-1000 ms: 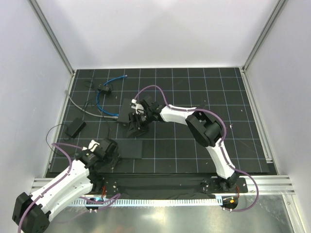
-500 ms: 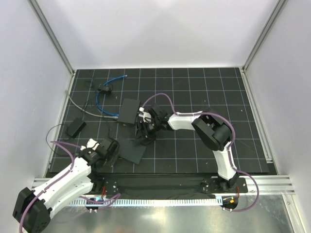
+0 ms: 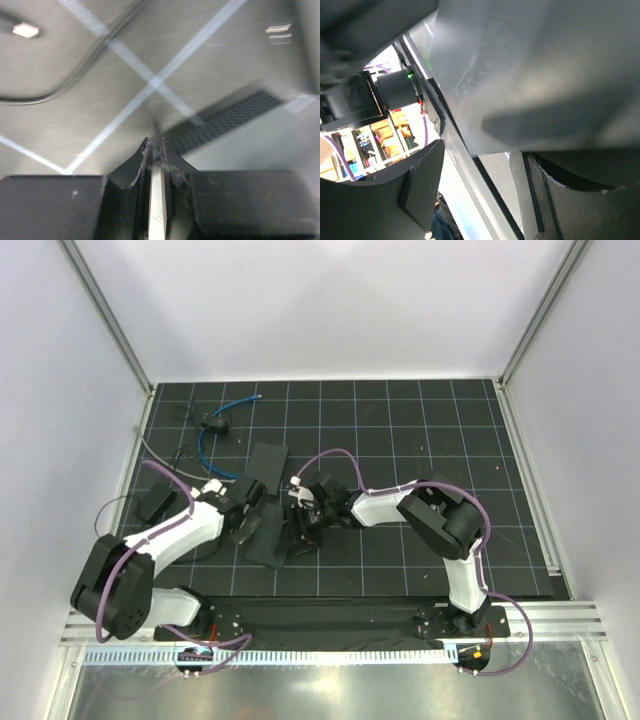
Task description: Pull the plug from the switch port
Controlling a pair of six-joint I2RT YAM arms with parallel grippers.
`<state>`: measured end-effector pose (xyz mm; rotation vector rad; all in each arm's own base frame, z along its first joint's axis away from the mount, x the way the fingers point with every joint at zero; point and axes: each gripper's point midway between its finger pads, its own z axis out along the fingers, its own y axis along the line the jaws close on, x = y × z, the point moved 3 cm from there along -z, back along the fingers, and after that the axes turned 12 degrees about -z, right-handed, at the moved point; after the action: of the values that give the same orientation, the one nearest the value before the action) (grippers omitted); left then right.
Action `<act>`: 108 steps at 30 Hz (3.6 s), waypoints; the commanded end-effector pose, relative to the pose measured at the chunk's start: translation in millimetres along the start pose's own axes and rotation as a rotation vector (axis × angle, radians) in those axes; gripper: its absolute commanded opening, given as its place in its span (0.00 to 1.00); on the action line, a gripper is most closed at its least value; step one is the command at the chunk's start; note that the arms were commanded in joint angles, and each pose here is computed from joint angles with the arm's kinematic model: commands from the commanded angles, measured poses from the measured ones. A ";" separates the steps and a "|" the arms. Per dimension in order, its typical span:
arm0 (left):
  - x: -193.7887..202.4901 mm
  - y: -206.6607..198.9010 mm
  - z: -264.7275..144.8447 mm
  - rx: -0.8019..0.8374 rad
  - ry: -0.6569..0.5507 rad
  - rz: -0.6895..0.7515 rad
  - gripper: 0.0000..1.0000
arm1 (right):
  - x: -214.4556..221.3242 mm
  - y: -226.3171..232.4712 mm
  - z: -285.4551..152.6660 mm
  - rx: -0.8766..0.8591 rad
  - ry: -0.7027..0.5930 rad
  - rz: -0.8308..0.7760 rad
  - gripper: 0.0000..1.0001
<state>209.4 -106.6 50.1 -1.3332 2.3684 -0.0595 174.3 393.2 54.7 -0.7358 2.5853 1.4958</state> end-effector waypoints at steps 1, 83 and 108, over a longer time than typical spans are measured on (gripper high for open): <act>-3.5 -45.3 -36.2 0.205 0.027 -0.035 0.17 | -17.8 39.1 10.7 -0.110 -0.105 -0.122 0.63; -51.3 24.4 -50.8 0.210 -0.120 -0.223 0.52 | -10.6 3.9 -29.9 0.413 -0.153 -0.175 0.55; -111.4 -96.9 -52.7 0.588 -0.079 -0.286 0.50 | -244.5 17.5 -73.3 0.465 -0.566 -0.503 0.61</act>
<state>293.9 -68.5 141.2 -1.3037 2.0102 -0.5511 370.3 401.7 139.6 -0.6760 2.1795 0.6997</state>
